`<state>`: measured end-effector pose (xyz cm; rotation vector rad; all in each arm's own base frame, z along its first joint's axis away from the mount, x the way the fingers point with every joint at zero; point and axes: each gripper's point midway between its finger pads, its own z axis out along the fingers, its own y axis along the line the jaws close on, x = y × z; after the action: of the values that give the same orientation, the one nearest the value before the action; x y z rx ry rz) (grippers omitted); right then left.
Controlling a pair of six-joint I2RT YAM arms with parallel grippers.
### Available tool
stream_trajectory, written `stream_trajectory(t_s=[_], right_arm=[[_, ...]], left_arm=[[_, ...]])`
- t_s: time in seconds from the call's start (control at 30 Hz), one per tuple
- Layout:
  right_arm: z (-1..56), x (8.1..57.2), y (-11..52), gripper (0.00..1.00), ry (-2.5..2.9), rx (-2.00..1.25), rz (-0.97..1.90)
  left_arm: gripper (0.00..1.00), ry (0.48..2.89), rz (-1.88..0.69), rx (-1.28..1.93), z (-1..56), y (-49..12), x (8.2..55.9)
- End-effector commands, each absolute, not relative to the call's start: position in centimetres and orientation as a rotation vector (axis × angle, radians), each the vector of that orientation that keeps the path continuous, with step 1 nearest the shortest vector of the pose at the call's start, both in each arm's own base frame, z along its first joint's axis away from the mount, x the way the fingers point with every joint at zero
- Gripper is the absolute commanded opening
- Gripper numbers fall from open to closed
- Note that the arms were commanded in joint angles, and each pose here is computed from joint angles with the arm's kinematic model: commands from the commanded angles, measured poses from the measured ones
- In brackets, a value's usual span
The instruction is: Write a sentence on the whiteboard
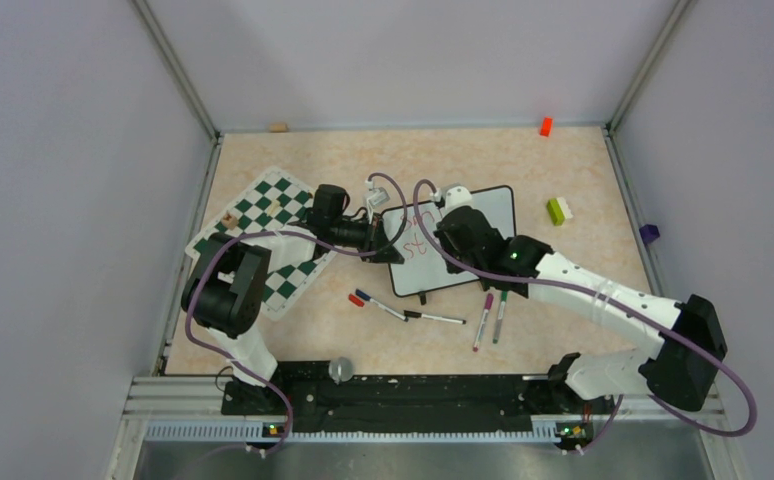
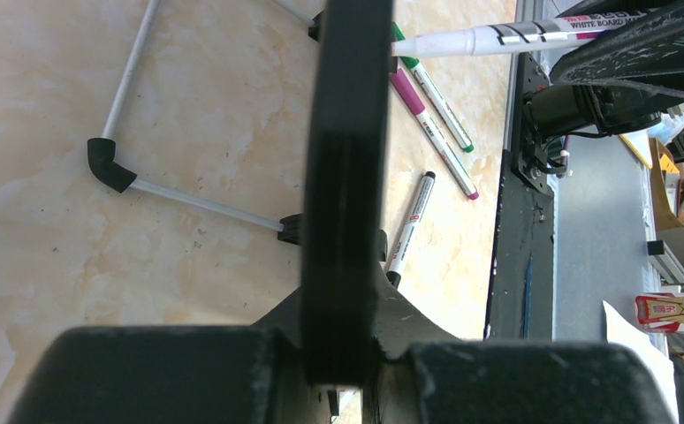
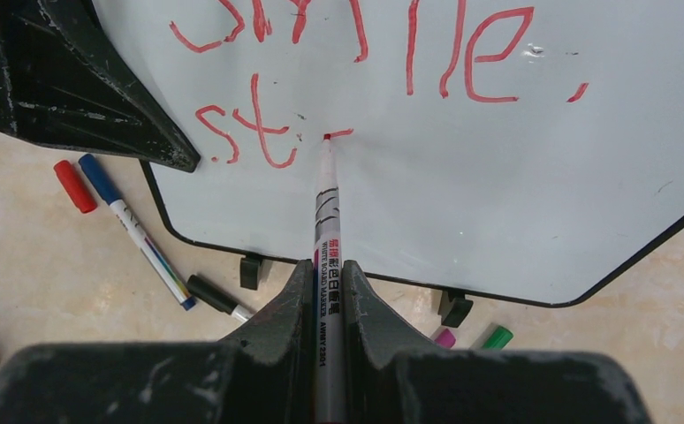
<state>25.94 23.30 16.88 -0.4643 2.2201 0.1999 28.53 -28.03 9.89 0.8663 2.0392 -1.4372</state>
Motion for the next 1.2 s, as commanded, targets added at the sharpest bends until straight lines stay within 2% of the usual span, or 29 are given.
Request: stream_trajectory(t_s=[0.0, 0.47, 1.17], right_arm=[[17.7, 26.7, 24.5, 0.00, 2.190, -0.461, 0.253], [16.2, 25.3, 22.0, 0.00, 2.250, -0.458, 0.176], [19.2, 28.1, 23.0, 0.00, 2.174, -0.417, 0.138]], left_arm=[[0.00, 2.089, -1.313, 0.835, 9.3, -27.5, 29.7], [0.00, 2.089, -1.314, 0.838, 9.3, -27.6, 29.6], [0.00, 2.092, -1.309, 0.842, 9.2, -27.6, 29.5]])
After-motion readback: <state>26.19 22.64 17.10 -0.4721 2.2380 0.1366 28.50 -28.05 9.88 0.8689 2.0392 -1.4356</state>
